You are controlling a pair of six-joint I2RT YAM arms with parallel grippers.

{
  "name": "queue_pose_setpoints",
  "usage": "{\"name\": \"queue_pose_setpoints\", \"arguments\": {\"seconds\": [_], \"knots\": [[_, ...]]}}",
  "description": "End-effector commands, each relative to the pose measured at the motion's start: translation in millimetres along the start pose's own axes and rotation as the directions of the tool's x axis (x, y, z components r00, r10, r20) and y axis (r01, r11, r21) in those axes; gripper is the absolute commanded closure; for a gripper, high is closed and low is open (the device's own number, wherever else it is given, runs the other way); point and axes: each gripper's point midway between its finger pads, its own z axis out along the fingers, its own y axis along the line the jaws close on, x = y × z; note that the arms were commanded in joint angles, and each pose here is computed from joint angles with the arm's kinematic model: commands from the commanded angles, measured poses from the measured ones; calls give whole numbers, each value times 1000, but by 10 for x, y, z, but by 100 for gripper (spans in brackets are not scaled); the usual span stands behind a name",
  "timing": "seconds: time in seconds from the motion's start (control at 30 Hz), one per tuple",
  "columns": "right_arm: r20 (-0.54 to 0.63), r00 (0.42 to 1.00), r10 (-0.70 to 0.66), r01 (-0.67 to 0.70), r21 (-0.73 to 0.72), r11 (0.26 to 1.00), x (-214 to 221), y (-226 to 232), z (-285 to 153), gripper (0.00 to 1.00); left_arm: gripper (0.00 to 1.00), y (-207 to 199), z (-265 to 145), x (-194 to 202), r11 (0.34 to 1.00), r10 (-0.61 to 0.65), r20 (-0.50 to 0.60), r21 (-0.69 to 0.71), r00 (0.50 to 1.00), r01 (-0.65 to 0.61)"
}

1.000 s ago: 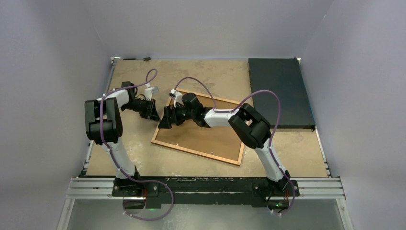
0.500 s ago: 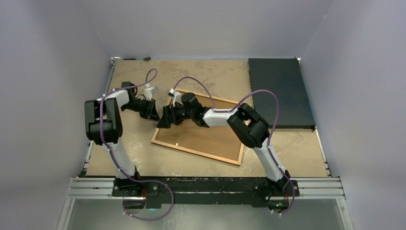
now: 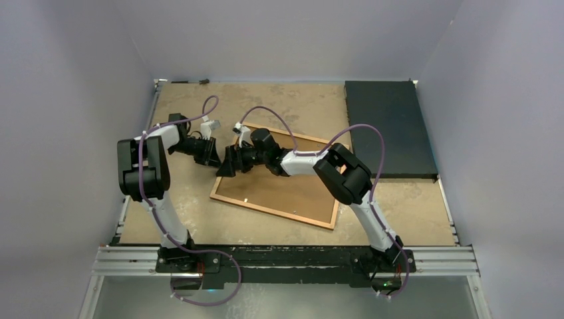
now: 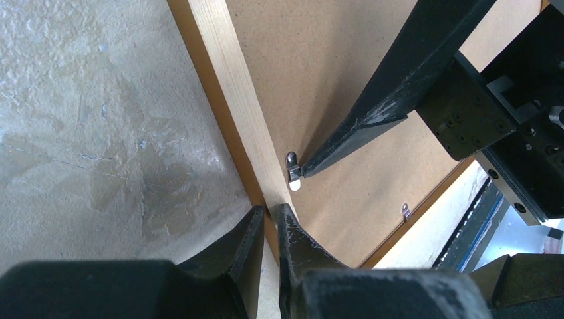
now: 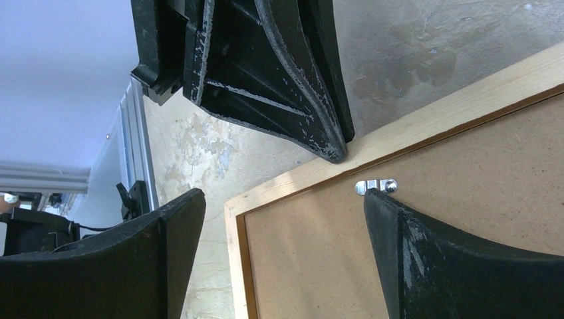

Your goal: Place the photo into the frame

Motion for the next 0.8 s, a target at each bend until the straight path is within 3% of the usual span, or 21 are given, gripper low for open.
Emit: {"name": "queue_pose_setpoints", "arguments": {"seconds": [0.0,0.77], "knots": [[33,999,3,-3,-9,1000,-49,40,33,9,90,122,51,96,998,28,-32,-51,999,-29],[112,993,38,-44,52,998,-39,-48,111,10,90,115,63,136,999,24,-46,-41,999,-26]]}}
